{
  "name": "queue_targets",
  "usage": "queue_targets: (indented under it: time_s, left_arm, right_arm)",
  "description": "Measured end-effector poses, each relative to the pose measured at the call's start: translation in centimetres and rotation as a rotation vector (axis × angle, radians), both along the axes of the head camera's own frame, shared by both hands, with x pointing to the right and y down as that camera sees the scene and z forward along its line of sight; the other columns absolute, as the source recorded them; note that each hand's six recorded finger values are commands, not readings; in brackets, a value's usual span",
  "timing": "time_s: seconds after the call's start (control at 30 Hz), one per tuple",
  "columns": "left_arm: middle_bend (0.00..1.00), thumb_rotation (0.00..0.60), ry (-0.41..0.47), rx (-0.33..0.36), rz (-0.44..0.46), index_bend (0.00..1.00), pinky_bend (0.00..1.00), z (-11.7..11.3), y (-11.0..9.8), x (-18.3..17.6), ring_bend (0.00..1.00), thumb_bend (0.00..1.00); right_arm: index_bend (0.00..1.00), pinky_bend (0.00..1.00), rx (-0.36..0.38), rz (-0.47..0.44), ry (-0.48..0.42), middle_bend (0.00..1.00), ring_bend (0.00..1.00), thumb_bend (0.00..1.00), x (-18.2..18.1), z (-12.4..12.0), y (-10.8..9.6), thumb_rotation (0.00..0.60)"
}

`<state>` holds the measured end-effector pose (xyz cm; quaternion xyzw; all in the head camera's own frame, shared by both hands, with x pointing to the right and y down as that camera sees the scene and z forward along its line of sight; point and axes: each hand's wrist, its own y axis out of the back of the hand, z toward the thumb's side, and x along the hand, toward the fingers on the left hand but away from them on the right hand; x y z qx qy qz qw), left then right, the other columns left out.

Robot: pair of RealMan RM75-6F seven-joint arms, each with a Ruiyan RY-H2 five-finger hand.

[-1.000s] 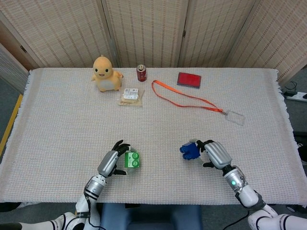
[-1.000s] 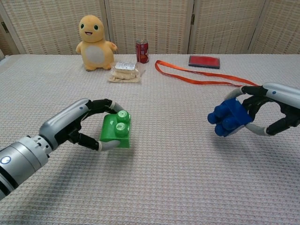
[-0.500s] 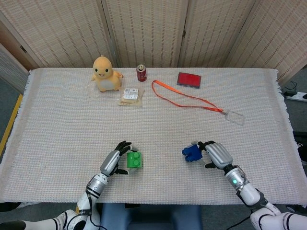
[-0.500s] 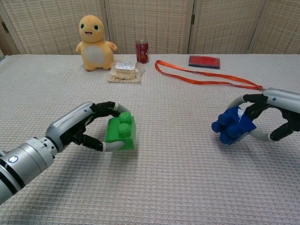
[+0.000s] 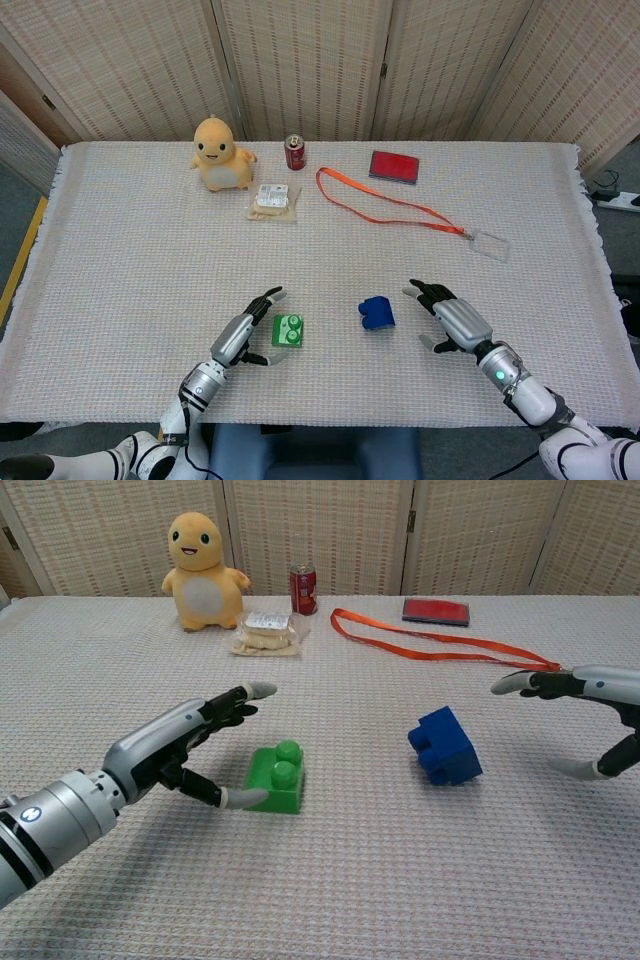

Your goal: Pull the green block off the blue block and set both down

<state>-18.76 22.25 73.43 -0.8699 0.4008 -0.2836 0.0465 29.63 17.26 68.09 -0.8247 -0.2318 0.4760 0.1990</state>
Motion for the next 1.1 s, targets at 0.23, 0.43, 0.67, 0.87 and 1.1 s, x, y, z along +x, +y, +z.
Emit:
queue_targets:
  time_s: [0.23, 0.43, 0.67, 0.87, 1.1]
  left_arm:
    - [0.0, 0.6, -0.013, 0.065, 0.041, 0.06, 0.0, -1.7, -1.1, -0.7, 0.0, 0.25]
    - [0.0, 0.6, -0.115, 0.179, 0.132, 0.07, 0.0, -4.9, -2.7, -3.5, 0.0, 0.25]
    - [0.0, 0.6, -0.412, 0.303, 0.283, 0.07, 0.0, -8.9, -3.4, -9.8, 0.0, 0.26]
    - [0.0, 0.6, -0.653, 0.362, 0.246, 0.07, 0.0, -11.6, -1.5, -16.2, 0.0, 0.26]
    - [0.0, 0.6, -0.972, 0.342, 0.181, 0.03, 0.0, -12.2, 2.2, -22.3, 0.0, 0.26]
  right_arm:
    - [0.0, 0.0, 0.016, -0.039, 0.01, 0.0, 0.0, 0.44, 0.8, -2.3, -0.4, 0.6]
    - [0.0, 0.0, 0.165, -0.058, 0.057, 0.0, 0.0, 0.44, 2.4, -5.7, -0.9, 0.6]
    - [0.0, 0.0, 0.389, -0.064, 0.258, 0.0, 0.0, 0.44, 5.3, -10.2, 0.9, 0.6]
    - [0.0, 0.0, 0.504, 0.055, 0.384, 0.0, 0.0, 0.44, 8.5, -13.5, 4.6, 0.6]
    - [0.0, 0.0, 0.486, 0.105, 0.39, 0.0, 0.0, 0.44, 10.1, -12.5, 7.3, 0.6]
